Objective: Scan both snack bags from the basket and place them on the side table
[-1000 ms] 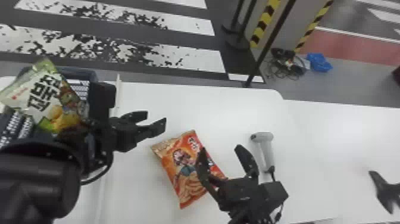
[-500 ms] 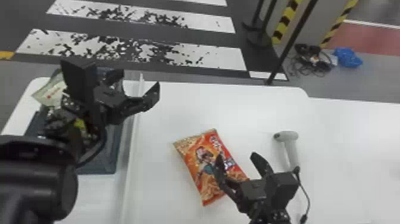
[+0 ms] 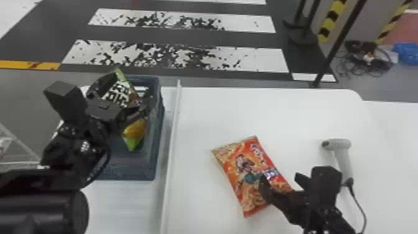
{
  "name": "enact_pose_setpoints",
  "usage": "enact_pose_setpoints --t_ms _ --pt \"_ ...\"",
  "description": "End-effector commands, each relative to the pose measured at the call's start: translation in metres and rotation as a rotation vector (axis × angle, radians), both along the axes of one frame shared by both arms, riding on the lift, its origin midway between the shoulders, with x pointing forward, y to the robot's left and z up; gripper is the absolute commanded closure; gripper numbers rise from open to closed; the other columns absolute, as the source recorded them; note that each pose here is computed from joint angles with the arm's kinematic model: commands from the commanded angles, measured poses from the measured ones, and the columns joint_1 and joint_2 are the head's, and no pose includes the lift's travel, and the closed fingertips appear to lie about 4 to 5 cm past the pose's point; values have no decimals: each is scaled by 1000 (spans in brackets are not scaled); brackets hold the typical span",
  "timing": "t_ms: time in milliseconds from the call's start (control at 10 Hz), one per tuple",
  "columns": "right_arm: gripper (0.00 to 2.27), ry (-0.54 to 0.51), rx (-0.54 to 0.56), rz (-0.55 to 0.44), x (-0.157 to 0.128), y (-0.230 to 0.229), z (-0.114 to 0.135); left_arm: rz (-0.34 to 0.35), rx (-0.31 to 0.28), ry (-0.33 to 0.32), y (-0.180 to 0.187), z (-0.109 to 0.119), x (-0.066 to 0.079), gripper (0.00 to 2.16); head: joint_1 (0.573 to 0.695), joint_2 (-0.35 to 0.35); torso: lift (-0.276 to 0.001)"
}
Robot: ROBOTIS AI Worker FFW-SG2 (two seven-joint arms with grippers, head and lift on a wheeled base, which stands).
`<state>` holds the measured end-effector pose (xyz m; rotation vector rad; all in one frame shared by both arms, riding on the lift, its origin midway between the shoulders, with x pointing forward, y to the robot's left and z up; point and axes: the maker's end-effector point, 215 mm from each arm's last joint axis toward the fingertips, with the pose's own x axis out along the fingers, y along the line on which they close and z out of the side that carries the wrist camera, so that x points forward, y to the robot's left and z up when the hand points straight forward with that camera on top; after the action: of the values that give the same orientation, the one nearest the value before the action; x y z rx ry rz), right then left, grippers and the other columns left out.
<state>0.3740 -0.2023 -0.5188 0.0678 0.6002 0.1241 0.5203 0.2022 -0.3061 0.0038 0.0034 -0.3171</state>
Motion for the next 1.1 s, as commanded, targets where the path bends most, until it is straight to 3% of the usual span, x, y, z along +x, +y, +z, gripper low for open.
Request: enact_pose_setpoints --t_ms 0,200,300,400,500,600,800,1000 --pt "60 113 43 2 -2 -5 -18 28 -13 -16 19 -1 -9 66 695 -1 -75" --pt "66 213 79 15 -4 -9 -34 39 -13 -6 29 -10 -19 70 695 20 -75" --pt "178 252 96 19 -5 -11 -41 47 -22 3 35 -14 -24 70 695 26 -75" --pt "643 295 110 22 -9 -12 -48 55 -22 9 39 -18 -27 70 695 29 -75" --pt "1686 356 129 26 -17 -14 -57 59 -26 11 42 -20 -30 73 695 31 -75" --pt "2260 383 128 22 -21 -16 -61 65 -24 8 45 -21 -33 76 695 36 -75" --pt "2260 340 176 43 -16 -12 -43 76 -30 16 51 -28 -36 76 695 44 -75" --pt "2260 215 149 53 4 -13 -1 81 -32 14 54 -30 -38 76 695 52 -75"
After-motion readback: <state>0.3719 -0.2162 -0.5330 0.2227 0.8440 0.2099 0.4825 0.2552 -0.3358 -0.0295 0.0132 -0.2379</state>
